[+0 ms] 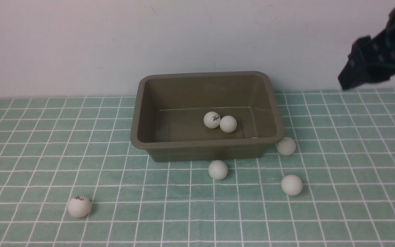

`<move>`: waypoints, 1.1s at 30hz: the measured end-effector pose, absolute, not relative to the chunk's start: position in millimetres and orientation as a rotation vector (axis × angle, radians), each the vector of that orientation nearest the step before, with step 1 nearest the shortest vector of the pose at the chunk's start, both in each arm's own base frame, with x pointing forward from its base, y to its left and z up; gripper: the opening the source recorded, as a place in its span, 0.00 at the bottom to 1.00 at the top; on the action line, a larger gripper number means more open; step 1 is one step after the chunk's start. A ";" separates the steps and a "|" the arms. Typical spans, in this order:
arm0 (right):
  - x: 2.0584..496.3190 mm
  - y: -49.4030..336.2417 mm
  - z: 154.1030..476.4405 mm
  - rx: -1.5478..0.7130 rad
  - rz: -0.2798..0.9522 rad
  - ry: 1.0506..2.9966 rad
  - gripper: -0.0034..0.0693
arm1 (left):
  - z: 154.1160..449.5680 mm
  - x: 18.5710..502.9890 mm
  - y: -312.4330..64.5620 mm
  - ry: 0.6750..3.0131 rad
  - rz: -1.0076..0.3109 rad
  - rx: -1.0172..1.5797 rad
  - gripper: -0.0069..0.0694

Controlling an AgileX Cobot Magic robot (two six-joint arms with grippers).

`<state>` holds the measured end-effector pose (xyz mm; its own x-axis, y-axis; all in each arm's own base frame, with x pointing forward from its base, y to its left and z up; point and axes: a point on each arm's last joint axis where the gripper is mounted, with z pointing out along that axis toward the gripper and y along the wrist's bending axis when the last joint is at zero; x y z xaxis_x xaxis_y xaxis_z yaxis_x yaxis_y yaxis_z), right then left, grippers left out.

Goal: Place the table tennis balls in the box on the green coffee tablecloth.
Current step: 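Reach for and grasp a ping pong ball on the table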

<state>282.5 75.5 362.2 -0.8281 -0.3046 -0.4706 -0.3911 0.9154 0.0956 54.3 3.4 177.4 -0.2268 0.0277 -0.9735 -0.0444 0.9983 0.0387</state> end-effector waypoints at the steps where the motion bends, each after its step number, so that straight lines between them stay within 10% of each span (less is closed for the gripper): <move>1: 280.1 77.0 352.9 -0.522 0.286 2.650 0.70 | 177.4 54.3 3.4 1.798 0.067 -0.012 0.08; 11: 290.4 96.8 251.9 -0.566 0.376 2.680 0.70 | 177.4 54.3 3.4 1.798 0.067 -0.012 0.08; 33: 329.5 126.0 172.8 -0.631 0.169 2.758 0.59 | 177.4 54.3 3.4 1.798 0.067 -0.012 0.08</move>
<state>329.5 126.0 172.8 -0.8563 -0.4052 -0.3204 -0.4413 0.8962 0.0461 54.3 3.4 177.4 -0.2268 0.0277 -0.9735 -0.0444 0.9983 0.0387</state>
